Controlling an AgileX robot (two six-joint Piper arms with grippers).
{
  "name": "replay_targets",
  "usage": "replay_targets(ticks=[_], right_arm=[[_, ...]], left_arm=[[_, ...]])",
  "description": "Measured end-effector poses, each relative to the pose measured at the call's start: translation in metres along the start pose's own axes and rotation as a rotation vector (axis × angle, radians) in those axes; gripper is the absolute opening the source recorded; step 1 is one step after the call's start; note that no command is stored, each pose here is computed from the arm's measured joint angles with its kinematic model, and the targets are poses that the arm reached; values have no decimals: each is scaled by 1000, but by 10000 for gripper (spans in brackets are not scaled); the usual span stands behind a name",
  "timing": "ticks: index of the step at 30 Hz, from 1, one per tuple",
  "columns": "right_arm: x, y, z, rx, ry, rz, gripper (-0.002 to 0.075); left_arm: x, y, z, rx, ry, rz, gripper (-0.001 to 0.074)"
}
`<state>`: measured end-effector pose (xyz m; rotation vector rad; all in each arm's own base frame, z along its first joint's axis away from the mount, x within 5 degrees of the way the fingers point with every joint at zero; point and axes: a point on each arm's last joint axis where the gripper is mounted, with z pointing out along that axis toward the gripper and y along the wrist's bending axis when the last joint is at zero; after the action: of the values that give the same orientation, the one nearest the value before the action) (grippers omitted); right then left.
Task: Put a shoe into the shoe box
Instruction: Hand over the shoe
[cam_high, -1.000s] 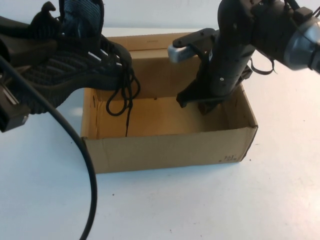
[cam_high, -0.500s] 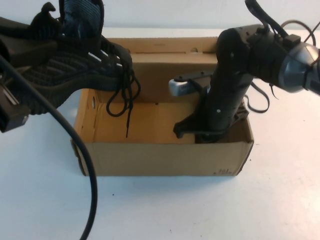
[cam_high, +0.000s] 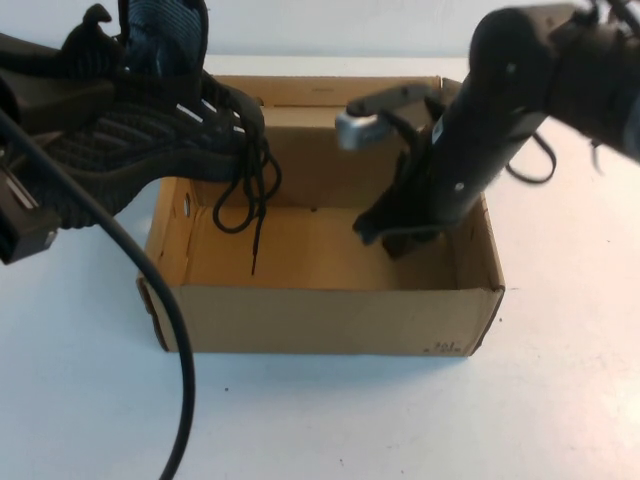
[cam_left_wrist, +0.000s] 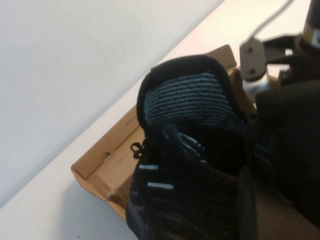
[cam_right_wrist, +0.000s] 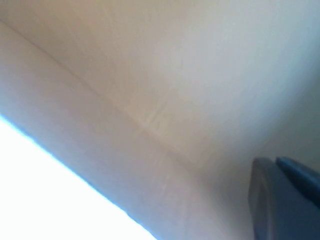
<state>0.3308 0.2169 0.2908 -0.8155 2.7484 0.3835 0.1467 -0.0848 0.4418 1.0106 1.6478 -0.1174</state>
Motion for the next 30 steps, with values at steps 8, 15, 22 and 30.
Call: replay_targets(ticks=[8,15,22,30], right_arm=[[-3,13,-66,61,-301,-442,-16],[0,31,-102,35,-491,-741,-16],[6,39,-119,-23,-571,-880,-16],[18,-12,-146,-195,-665,-798,-16]], left_arm=[[-2,-1,0,12,-21,-6,68],[-4,-4,6,65,-48,20,68],[2,-6,30,150,11,45,68],[-2,-10,39,213,-54,65,68]])
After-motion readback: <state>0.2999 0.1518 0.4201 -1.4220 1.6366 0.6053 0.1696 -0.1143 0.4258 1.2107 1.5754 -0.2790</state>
